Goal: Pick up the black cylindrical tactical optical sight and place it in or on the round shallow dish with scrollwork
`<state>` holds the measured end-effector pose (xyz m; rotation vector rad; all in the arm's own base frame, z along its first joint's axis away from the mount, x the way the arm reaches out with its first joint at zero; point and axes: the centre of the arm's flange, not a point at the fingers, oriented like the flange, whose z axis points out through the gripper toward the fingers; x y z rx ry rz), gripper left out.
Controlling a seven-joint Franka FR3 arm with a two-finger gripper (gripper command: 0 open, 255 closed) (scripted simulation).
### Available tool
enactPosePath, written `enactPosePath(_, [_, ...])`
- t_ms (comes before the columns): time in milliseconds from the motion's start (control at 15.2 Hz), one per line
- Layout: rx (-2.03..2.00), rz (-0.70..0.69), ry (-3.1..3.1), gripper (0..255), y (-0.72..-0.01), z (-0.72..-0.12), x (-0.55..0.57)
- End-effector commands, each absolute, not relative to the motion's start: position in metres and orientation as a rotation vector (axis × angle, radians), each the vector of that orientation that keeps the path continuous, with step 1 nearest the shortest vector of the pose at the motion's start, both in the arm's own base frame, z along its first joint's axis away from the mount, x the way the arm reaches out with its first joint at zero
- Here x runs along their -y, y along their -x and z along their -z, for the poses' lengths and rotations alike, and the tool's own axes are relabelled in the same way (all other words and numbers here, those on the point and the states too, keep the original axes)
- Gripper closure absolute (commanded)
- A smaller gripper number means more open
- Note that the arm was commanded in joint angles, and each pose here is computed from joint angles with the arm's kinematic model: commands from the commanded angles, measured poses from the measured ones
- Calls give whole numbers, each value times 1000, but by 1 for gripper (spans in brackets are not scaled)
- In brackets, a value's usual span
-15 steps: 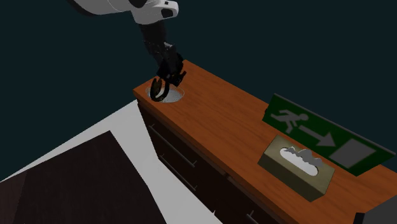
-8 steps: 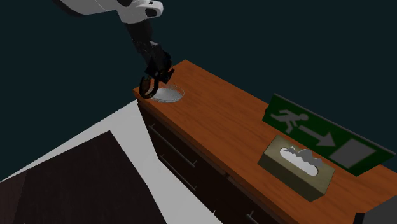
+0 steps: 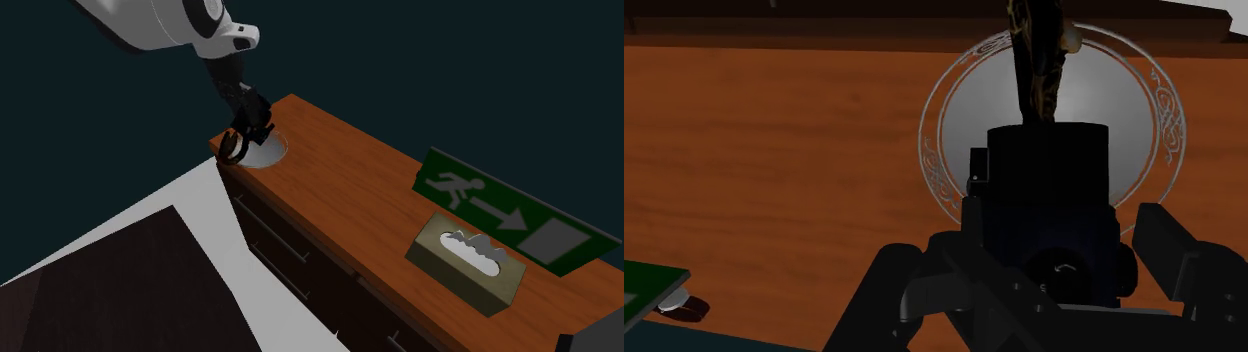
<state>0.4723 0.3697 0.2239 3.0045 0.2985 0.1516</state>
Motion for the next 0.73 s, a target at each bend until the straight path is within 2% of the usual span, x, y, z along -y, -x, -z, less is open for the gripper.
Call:
enactPosePath(0, [-299,-153,-3005,255,-472,-213,-370])
enactPosePath(330, [-299,-153,-3005,255,-472,-185,-370])
enactPosePath(660, [-299,-153,-3005,255,-472,-185,-370])
